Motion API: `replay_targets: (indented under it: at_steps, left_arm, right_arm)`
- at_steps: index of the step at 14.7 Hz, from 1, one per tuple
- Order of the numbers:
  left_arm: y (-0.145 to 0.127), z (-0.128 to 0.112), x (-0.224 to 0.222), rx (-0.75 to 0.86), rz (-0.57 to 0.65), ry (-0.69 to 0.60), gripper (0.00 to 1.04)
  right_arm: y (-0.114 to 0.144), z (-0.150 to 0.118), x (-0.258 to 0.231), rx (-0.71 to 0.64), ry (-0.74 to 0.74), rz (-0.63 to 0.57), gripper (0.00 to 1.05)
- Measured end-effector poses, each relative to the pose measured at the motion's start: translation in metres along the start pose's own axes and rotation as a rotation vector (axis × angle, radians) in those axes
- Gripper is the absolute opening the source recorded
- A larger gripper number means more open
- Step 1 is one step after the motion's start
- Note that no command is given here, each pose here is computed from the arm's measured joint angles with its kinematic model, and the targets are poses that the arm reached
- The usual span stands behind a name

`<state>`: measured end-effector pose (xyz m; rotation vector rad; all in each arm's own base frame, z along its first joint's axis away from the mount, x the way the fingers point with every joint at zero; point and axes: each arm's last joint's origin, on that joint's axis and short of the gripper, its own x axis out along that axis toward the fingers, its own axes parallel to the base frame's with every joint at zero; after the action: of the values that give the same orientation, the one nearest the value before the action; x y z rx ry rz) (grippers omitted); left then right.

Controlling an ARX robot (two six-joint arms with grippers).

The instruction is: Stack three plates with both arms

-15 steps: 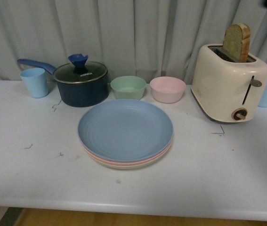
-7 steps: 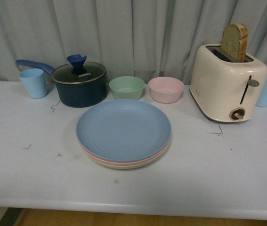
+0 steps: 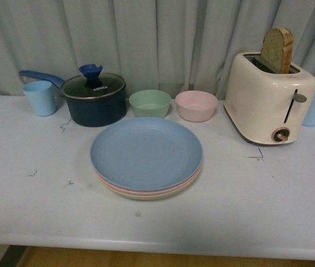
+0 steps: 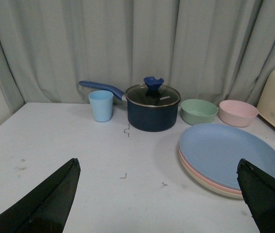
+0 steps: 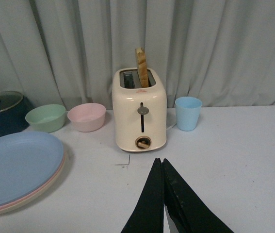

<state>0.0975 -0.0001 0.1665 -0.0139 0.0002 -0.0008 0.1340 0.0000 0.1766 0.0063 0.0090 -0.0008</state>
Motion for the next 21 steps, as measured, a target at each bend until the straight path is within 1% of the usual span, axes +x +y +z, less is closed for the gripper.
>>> replay_targets:
  at_steps: [3, 4, 6, 14, 15, 16, 17, 18, 21]
  left_arm:
    - [0.000, 0.000, 0.000, 0.000, 0.000, 0.000, 0.98]
    - [0.000, 0.000, 0.000, 0.000, 0.000, 0.000, 0.98]
    - [0.000, 0.000, 0.000, 0.000, 0.000, 0.000, 0.98]
    - [0.000, 0.000, 0.000, 0.000, 0.000, 0.000, 0.98]
    - [0.000, 0.000, 0.000, 0.000, 0.000, 0.000, 0.98]
    - [0.000, 0.000, 0.000, 0.000, 0.000, 0.000, 0.98]
    - [0.000, 0.000, 0.000, 0.000, 0.000, 0.000, 0.98]
    - [0.000, 0.000, 0.000, 0.000, 0.000, 0.000, 0.98]
    - [0.000, 0.000, 0.000, 0.000, 0.000, 0.000, 0.98]
  right_arm:
    - [0.000, -0.004, -0.006, 0.000, -0.040, 0.000, 0.02]
    - [0.000, -0.009, -0.007, 0.000, -0.003, 0.000, 0.02]
    - [0.000, -0.006, -0.013, 0.000, -0.029, 0.000, 0.02]
    - [0.000, -0.007, -0.025, 0.000, -0.024, 0.000, 0.02]
    - [0.000, -0.007, -0.026, 0.000, -0.020, 0.000, 0.02]
    - [0.000, -0.014, -0.033, 0.000, 0.032, 0.001, 0.02]
    - [0.000, -0.007, -0.037, 0.000, -0.037, 0.001, 0.02]
    - [0.000, -0.011, -0.037, -0.001, -0.008, 0.001, 0.02]
    - [0.000, -0.010, -0.037, 0.000, -0.013, 0.001, 0.02]
